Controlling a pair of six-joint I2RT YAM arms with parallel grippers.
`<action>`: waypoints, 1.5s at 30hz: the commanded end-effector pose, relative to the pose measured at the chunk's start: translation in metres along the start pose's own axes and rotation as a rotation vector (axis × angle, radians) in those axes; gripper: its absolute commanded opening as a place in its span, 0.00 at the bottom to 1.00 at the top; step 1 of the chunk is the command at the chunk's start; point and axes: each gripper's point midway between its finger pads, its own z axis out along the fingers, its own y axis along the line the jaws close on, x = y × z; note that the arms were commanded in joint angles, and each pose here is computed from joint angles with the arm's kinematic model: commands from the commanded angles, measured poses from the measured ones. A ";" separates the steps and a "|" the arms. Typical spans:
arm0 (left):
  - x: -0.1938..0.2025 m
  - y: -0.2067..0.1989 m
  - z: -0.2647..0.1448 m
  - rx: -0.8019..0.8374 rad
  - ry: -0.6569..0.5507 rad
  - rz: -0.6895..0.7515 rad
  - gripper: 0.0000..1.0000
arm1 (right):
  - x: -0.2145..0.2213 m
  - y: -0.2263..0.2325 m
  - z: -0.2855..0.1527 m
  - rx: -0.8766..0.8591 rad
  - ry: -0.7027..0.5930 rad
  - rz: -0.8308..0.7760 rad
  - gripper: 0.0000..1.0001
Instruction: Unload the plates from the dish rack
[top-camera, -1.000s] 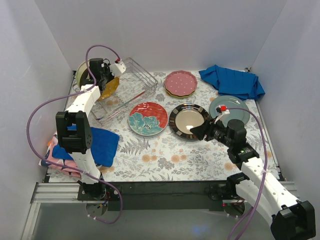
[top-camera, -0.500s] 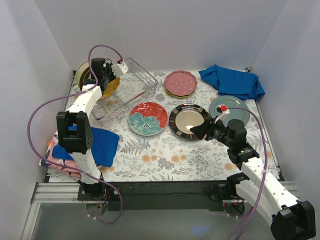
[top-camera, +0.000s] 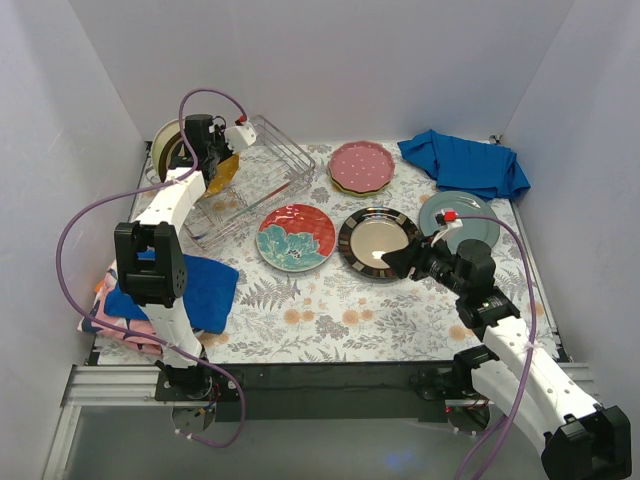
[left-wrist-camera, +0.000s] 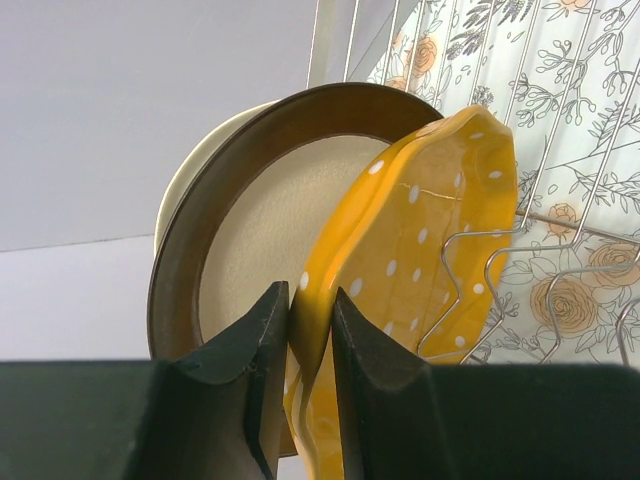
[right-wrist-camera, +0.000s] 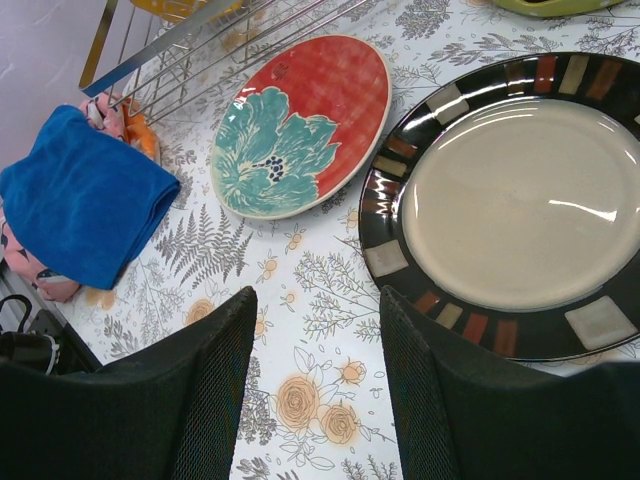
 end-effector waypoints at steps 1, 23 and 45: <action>-0.020 0.015 -0.014 -0.047 -0.041 -0.009 0.00 | -0.018 0.007 -0.001 -0.021 -0.061 -0.038 0.58; -0.032 0.044 -0.018 -0.130 -0.070 -0.020 0.00 | -0.028 0.011 -0.007 -0.014 -0.092 -0.042 0.58; -0.023 0.064 -0.008 -0.161 -0.053 -0.047 0.00 | -0.030 0.012 -0.006 -0.012 -0.090 -0.030 0.58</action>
